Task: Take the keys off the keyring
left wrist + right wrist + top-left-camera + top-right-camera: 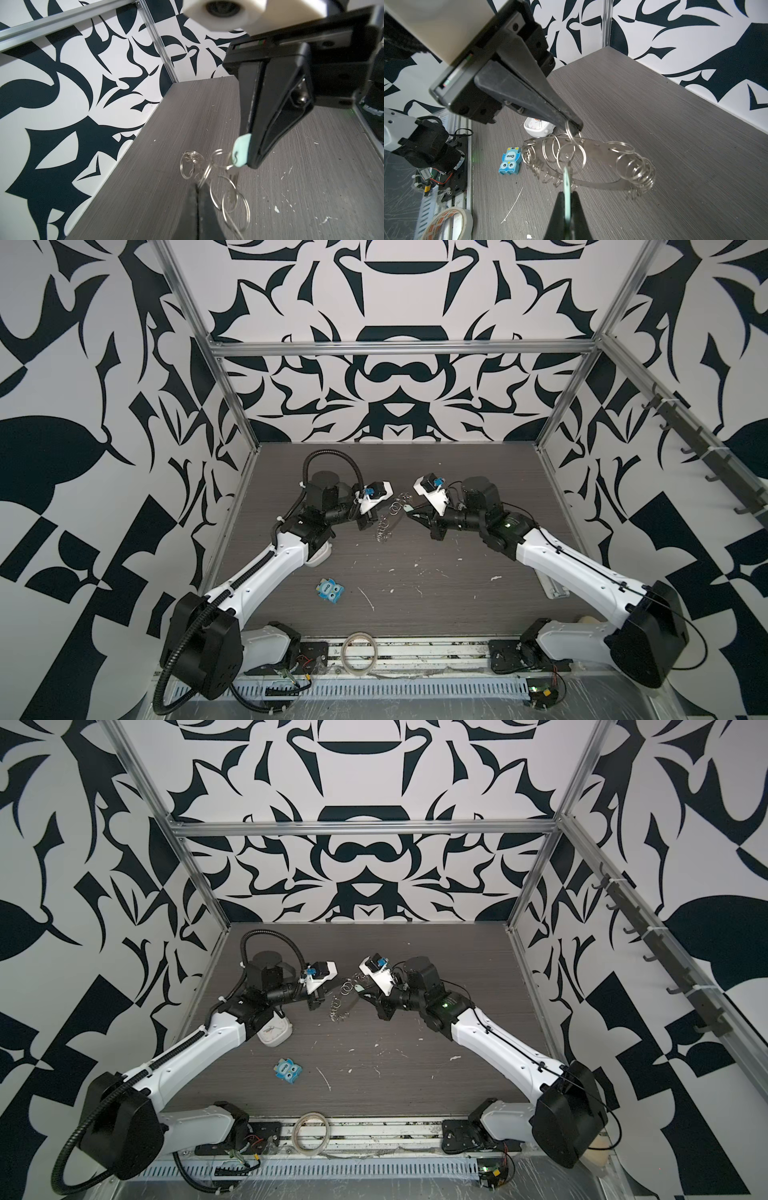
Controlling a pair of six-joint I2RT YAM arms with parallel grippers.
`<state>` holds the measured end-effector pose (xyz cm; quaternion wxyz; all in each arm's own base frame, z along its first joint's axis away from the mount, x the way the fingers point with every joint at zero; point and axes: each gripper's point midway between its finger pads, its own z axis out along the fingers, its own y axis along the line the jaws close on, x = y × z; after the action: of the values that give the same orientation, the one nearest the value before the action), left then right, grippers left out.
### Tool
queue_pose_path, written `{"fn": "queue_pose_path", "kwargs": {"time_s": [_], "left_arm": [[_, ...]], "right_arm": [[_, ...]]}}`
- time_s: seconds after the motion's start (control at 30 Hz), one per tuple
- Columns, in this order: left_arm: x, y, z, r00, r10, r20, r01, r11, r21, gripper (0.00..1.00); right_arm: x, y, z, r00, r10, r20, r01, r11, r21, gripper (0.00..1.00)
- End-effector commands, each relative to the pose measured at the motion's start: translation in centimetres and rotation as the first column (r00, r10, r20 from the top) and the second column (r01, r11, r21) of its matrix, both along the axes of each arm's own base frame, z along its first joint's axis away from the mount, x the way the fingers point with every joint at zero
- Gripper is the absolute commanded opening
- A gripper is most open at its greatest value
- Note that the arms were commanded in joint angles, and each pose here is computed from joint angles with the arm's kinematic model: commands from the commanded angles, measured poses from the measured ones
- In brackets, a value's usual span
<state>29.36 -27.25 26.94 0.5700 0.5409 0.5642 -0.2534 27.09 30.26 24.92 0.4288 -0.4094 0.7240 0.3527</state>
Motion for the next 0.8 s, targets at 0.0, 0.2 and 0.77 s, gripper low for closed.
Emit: {"fn": "queue_pose_path", "kwargs": {"time_s": [0.0,0.2,0.77], "left_arm": [[0.0,0.4,2.2,0.998,0.020,0.051,-0.017,0.998,-0.055,0.00],[0.2,0.5,2.0,0.998,0.038,0.042,-0.036,0.998,-0.051,0.00],[4.1,0.9,0.3,0.965,0.256,-0.059,-0.252,0.965,0.073,0.00]], "right_arm": [[-0.2,0.7,-0.1,0.999,0.037,-0.008,-0.037,0.999,0.012,0.00],[0.0,0.9,-0.4,0.999,0.037,-0.023,-0.037,0.999,0.002,0.00],[-1.3,-0.2,2.4,0.991,0.021,0.130,-0.019,1.000,-0.017,0.00]]}}
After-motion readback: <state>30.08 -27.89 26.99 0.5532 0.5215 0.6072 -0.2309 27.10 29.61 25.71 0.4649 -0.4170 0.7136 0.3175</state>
